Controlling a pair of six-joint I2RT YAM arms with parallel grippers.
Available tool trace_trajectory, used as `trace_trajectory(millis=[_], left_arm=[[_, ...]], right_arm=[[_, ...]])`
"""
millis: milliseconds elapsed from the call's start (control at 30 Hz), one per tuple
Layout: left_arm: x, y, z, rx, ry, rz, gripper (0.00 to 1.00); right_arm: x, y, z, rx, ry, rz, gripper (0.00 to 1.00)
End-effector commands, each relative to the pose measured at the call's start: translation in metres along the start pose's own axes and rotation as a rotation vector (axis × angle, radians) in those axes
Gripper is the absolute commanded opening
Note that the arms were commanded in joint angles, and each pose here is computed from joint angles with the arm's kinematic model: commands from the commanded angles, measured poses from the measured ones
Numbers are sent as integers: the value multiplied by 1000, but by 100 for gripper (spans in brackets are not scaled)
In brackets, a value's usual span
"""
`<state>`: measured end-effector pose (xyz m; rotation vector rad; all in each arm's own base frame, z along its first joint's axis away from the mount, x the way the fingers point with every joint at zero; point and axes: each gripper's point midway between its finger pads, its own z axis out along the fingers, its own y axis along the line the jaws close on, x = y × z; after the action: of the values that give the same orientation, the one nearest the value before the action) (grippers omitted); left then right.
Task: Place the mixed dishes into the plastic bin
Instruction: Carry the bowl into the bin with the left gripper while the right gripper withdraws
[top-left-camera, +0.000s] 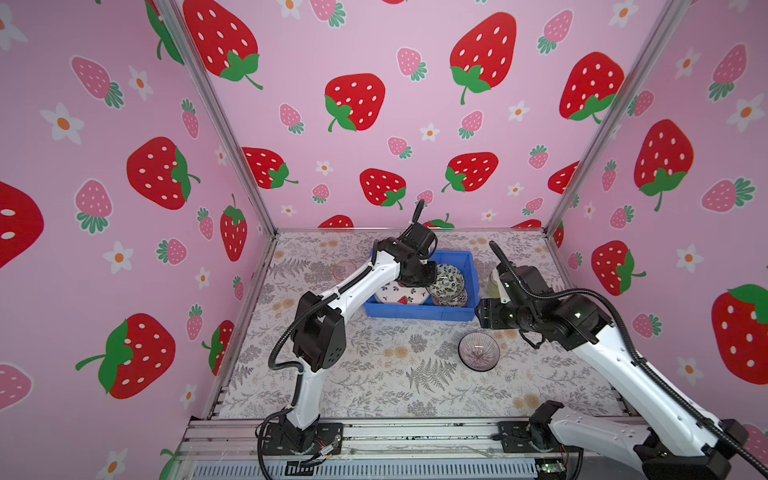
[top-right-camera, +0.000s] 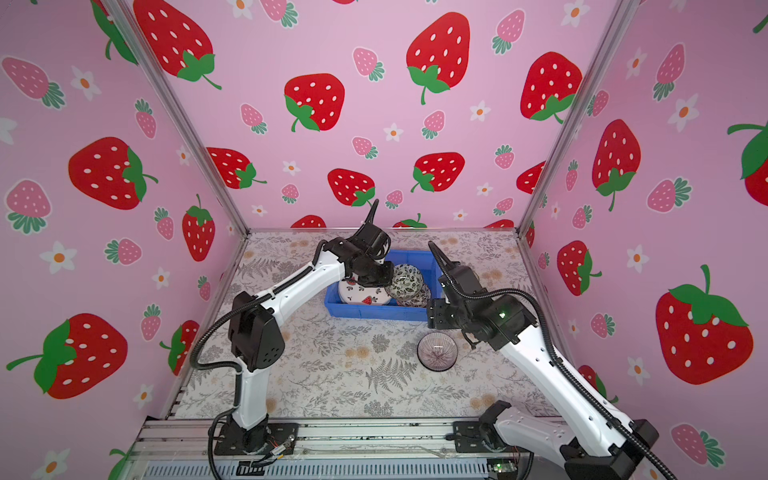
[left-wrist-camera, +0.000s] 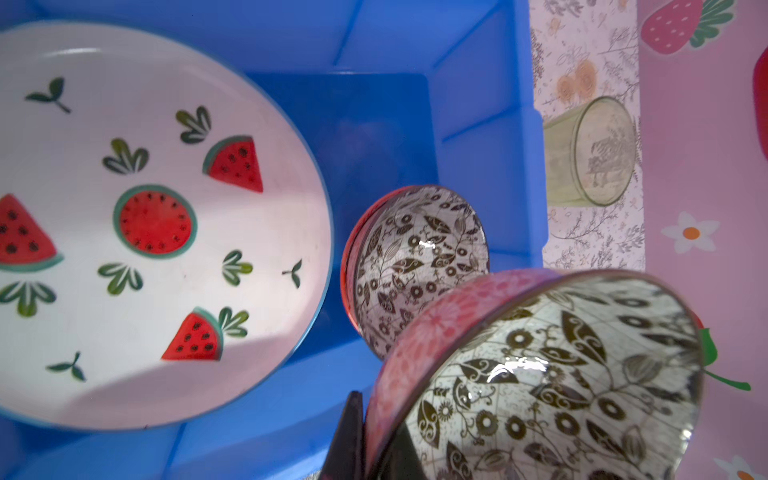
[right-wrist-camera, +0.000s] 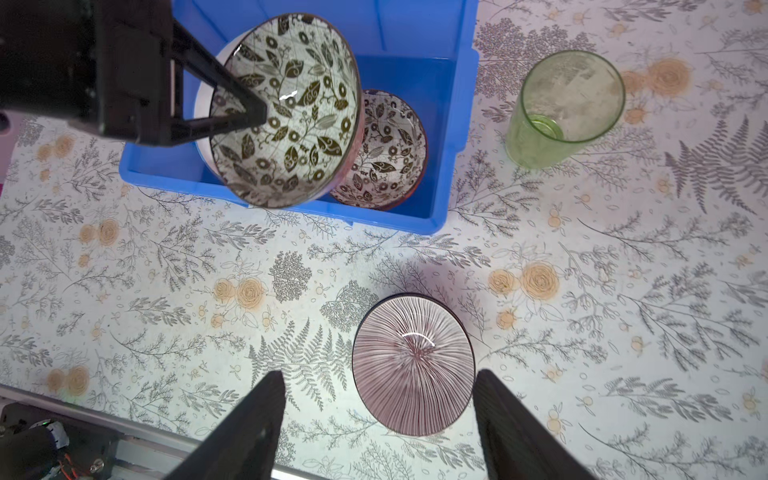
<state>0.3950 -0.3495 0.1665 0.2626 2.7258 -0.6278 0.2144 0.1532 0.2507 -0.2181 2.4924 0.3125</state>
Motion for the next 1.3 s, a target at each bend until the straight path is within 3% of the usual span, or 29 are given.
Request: trace_trajectory(millis=[0, 433, 1267], left_arm=[[-14, -13, -1, 35, -8, 40, 0], [-18, 0, 43, -31, 50, 66, 0], [-6, -1, 65, -23, 110, 90, 5]], right_arm=[[16, -22, -12, 62, 8, 72, 75], [47, -50, -39, 82, -27, 190, 77], [57, -57, -29, 122, 2, 181, 80]])
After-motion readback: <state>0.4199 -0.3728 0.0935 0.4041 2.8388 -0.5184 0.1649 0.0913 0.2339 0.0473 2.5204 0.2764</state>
